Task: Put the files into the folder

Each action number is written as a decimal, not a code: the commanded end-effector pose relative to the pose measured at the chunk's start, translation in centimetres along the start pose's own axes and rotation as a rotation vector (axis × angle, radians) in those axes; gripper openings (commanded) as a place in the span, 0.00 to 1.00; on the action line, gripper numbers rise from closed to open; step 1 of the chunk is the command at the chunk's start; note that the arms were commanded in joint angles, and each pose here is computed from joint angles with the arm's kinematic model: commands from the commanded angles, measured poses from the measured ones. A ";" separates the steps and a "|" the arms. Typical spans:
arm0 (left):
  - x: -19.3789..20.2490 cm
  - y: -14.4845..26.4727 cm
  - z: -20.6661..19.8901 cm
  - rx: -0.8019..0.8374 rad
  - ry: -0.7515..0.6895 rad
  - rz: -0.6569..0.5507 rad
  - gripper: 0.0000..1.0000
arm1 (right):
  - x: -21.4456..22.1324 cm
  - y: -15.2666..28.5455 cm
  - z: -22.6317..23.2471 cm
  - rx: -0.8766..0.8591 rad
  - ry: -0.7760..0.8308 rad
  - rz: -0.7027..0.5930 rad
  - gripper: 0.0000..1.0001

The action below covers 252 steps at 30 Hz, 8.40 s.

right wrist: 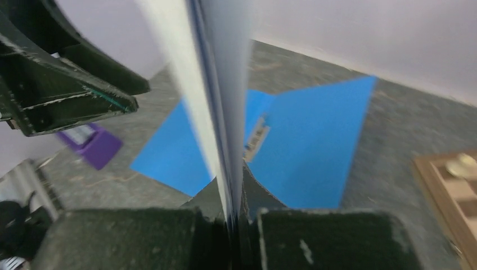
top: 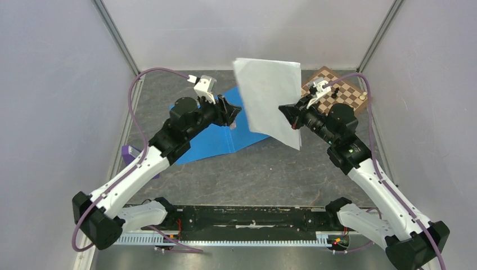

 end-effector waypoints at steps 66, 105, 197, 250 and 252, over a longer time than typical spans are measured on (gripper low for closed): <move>20.1 -13.1 16.9 -0.791 0.178 0.518 0.02 | -1.1 1.1 -1.0 0.180 -0.038 0.134 0.00; 20.1 -0.7 3.8 -0.593 0.324 0.570 0.22 | 19.0 4.2 -7.8 0.577 -0.185 0.610 0.00; 23.1 -0.9 9.0 -0.654 0.412 0.628 0.02 | 24.3 0.6 -4.2 0.335 -0.134 0.752 0.14; 23.9 -4.2 6.8 -0.591 0.421 0.683 0.02 | 22.6 0.3 -5.3 0.316 -0.259 0.717 0.92; 24.0 -4.3 6.7 -0.587 0.421 0.686 0.02 | 22.8 0.3 -5.3 0.316 -0.264 0.722 0.93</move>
Point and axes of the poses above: each gripper's point midway between its finger pads, its own y axis back along the fingers, its own z axis along the line the jaws close on, x = y × z, the point moved 5 cm from there along y, back along the fingers
